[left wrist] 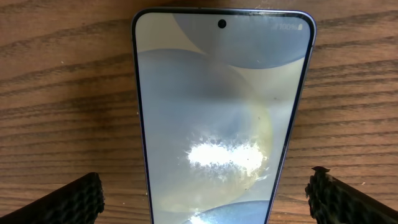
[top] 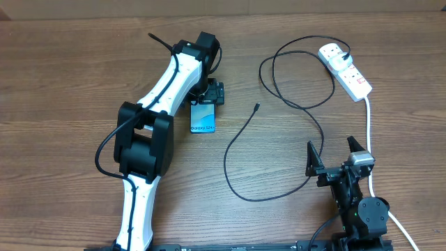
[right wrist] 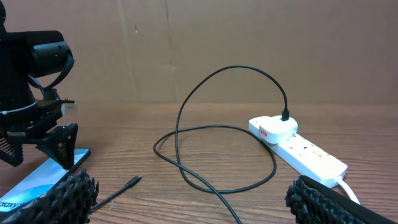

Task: Plug charger to phone and switch on socket
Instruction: 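Lower the left gripper onto the phone's top edge, then close the left gripper on the phone's top end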

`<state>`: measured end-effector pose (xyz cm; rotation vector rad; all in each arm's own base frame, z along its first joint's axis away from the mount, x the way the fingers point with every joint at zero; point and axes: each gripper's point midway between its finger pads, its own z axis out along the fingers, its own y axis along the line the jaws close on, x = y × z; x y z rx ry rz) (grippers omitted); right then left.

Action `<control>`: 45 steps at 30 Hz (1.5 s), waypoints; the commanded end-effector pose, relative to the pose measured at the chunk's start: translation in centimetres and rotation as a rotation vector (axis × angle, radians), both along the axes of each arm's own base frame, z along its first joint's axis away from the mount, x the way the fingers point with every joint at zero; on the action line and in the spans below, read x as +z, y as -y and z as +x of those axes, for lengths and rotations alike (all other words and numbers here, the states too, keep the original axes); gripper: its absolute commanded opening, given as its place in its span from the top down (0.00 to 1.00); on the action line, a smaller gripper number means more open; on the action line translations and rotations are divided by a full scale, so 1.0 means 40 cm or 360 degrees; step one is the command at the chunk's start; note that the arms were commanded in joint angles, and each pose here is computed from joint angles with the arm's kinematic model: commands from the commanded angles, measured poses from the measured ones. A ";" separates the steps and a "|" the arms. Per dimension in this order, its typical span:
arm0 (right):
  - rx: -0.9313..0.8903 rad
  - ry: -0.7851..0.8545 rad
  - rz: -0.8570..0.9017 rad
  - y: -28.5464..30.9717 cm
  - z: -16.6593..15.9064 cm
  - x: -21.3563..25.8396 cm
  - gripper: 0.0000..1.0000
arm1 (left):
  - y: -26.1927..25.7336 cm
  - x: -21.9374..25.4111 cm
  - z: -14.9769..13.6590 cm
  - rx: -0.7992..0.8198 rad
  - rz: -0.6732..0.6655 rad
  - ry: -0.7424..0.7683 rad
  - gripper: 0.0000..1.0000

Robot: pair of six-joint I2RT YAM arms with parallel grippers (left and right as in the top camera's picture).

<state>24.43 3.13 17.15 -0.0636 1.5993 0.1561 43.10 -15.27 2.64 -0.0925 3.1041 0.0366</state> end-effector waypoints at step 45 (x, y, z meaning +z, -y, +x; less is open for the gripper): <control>-0.0009 0.0004 0.0011 0.003 0.001 -0.005 0.00 | -0.011 -0.123 -0.028 0.0012 0.0040 -0.0028 0.01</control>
